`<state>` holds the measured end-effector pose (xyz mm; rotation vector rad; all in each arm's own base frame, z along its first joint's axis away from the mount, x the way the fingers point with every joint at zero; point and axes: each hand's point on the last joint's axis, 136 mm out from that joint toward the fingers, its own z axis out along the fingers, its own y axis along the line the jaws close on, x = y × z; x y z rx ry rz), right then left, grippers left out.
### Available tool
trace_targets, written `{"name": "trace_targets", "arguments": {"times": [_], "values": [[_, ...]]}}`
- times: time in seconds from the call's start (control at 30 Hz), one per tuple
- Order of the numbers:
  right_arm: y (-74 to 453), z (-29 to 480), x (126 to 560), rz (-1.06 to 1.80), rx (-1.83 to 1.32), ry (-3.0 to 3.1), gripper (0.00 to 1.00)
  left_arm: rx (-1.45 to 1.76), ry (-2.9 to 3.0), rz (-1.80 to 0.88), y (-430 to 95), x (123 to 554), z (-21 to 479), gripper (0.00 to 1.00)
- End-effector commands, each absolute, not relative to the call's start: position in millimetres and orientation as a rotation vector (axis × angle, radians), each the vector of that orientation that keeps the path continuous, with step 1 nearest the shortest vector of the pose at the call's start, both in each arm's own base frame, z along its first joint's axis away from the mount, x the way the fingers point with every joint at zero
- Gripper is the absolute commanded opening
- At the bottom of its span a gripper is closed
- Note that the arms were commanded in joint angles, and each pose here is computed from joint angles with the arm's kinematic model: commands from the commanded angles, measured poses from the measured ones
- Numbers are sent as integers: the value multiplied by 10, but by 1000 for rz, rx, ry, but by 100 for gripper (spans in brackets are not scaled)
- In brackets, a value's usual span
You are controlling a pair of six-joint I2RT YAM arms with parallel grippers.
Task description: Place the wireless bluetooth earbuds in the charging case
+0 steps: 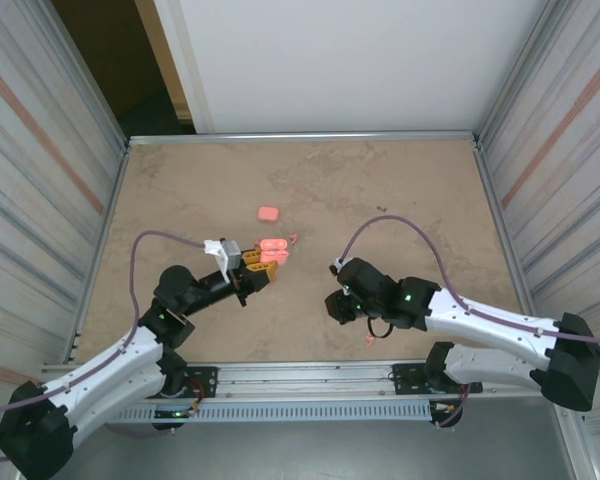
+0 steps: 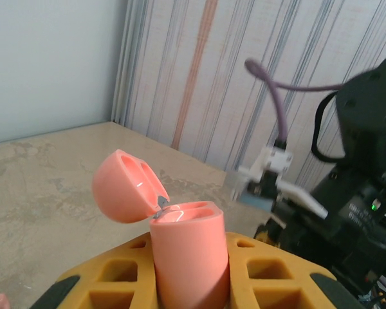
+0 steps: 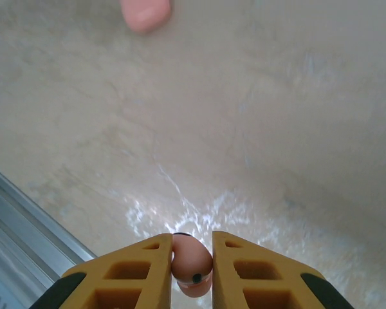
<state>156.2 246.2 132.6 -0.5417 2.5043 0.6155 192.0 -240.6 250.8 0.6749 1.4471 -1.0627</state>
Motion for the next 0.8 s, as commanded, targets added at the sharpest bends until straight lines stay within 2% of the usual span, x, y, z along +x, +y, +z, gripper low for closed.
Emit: {"name": "trace_targets", "arguments": {"times": [0.0,0.43,0.77], "values": [[2433,1676,1726,558,-608,2370,21,702,1394,-1113,-2466,1846,2590,0],[2624,2687,1980,625,-691,2016,21,757,1399,-1160,-2602,1859,2495,0],[2914,3093,2076,669,-768,1866,21,792,1378,-1184,-2667,1817,2518,0]]}}
